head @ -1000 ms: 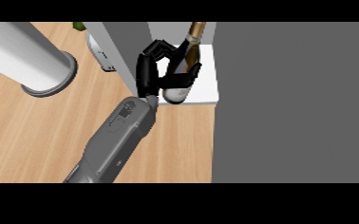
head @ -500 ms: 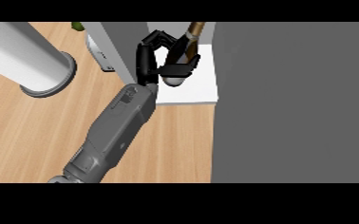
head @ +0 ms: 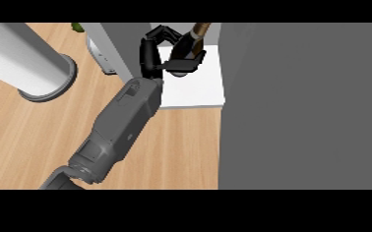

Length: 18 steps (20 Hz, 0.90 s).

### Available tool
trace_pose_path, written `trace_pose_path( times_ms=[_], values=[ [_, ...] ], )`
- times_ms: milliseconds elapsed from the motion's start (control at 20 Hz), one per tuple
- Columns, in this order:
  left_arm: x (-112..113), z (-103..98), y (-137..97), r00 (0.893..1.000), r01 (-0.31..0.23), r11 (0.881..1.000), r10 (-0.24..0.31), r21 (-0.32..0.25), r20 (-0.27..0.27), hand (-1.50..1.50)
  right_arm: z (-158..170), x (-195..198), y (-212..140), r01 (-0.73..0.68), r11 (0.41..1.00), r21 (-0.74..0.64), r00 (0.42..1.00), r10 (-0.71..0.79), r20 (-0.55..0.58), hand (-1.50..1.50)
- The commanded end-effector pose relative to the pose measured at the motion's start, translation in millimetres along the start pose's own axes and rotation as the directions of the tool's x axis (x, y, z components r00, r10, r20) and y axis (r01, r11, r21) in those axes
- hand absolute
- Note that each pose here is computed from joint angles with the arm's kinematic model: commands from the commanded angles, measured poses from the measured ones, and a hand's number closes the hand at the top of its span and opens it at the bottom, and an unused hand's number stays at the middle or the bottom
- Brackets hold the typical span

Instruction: Pick up the wine, place it into the cabinet and close the cabinet

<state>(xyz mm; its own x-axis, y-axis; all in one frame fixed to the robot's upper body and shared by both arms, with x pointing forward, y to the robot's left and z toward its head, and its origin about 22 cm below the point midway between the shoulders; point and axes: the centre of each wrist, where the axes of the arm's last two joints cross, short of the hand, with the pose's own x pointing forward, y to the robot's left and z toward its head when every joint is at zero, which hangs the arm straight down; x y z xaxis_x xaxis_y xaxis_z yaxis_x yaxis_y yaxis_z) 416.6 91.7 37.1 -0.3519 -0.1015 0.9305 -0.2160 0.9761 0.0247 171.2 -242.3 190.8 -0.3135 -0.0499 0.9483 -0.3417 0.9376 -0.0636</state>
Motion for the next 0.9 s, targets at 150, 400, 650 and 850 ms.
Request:
trace_pose_path(
  times_ms=[150, 400, 650, 850],
  values=[
    [-2.2, -10.9, 2.8, 0.993, -0.064, 0.996, 0.070, 0.065, -0.099, 1.50, 6.4, 16.6, 11.5, 0.004, 1.000, 0.030, 0.999, -0.006, 0.051, -1.50],
    [-15.3, -6.4, 16.7, 0.977, -0.162, 0.980, 0.175, 0.111, -0.122, 1.50, 5.5, 19.2, 8.5, 0.000, 0.999, 0.038, 0.999, -0.002, 0.032, -1.50],
    [-12.2, -9.6, 9.5, 0.983, -0.138, 0.984, 0.149, 0.109, -0.104, 1.50, 4.0, 11.5, 9.3, 0.012, 0.999, 0.039, 0.998, -0.014, 0.066, -1.50],
    [-22.1, -2.7, 15.3, 0.987, -0.109, 0.985, 0.123, 0.132, -0.106, 1.50, 5.4, 11.1, 7.4, 0.008, 0.999, 0.050, 0.999, -0.010, 0.043, -1.50]
  ],
)
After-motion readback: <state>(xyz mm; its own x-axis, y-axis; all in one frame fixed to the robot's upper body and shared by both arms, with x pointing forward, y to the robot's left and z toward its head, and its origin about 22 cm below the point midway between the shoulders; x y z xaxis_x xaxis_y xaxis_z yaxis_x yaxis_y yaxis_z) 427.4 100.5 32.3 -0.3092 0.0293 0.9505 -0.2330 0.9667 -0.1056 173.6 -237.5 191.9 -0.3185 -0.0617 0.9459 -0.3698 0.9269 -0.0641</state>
